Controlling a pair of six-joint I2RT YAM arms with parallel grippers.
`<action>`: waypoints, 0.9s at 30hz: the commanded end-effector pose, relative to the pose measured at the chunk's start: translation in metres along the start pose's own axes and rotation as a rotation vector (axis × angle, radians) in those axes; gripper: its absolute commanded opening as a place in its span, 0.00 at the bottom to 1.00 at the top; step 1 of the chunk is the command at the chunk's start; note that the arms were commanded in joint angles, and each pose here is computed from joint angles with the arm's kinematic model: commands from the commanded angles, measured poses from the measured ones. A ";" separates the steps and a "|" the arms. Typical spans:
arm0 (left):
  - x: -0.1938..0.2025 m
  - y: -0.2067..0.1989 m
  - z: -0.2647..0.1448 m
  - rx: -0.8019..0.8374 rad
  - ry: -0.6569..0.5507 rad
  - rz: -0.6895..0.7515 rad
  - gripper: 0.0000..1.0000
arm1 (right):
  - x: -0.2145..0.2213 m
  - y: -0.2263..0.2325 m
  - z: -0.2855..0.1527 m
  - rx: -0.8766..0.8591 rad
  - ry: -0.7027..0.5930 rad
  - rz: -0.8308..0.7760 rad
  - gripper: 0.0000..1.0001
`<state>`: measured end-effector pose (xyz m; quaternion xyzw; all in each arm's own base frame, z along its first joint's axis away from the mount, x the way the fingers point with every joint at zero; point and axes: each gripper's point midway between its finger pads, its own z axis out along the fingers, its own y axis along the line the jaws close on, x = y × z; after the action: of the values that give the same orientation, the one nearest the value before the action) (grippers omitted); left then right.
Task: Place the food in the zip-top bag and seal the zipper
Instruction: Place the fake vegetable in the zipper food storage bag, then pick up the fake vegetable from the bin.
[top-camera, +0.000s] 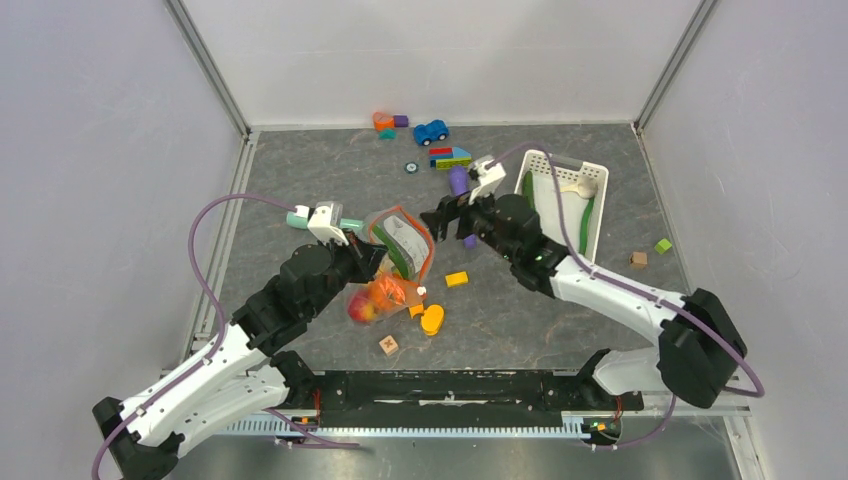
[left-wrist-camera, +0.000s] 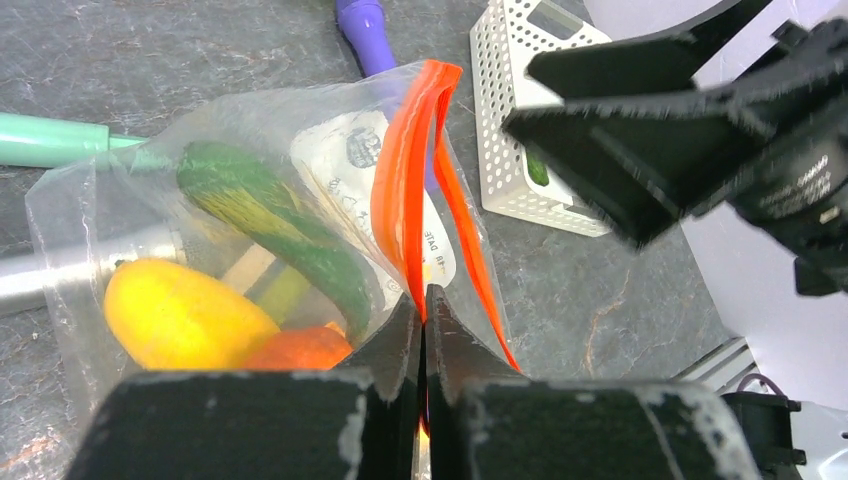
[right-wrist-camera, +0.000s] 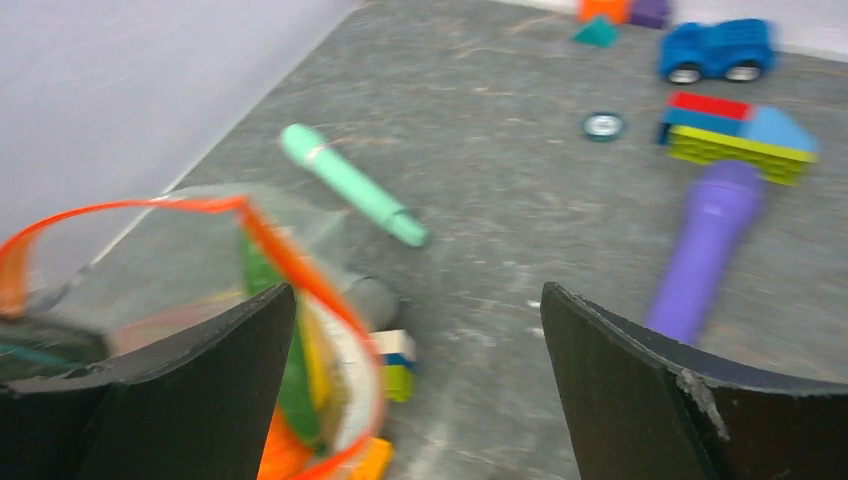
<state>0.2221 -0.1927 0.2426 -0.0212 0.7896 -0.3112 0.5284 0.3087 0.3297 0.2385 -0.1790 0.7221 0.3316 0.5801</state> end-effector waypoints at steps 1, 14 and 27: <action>-0.011 -0.002 -0.001 0.000 -0.047 -0.008 0.02 | -0.009 -0.063 -0.023 0.203 0.048 -0.011 0.98; -0.008 -0.001 0.004 -0.008 -0.035 0.006 0.02 | 0.039 -0.224 -0.109 0.767 0.372 -0.086 0.98; -0.004 0.001 0.008 -0.025 -0.011 0.030 0.02 | 0.087 -0.302 -0.071 0.694 0.582 -0.039 0.70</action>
<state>0.2276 -0.1944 0.2310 -0.0221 0.8014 -0.2935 0.5208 0.4050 0.0747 0.0727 -0.0540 0.9280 -0.0072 0.3686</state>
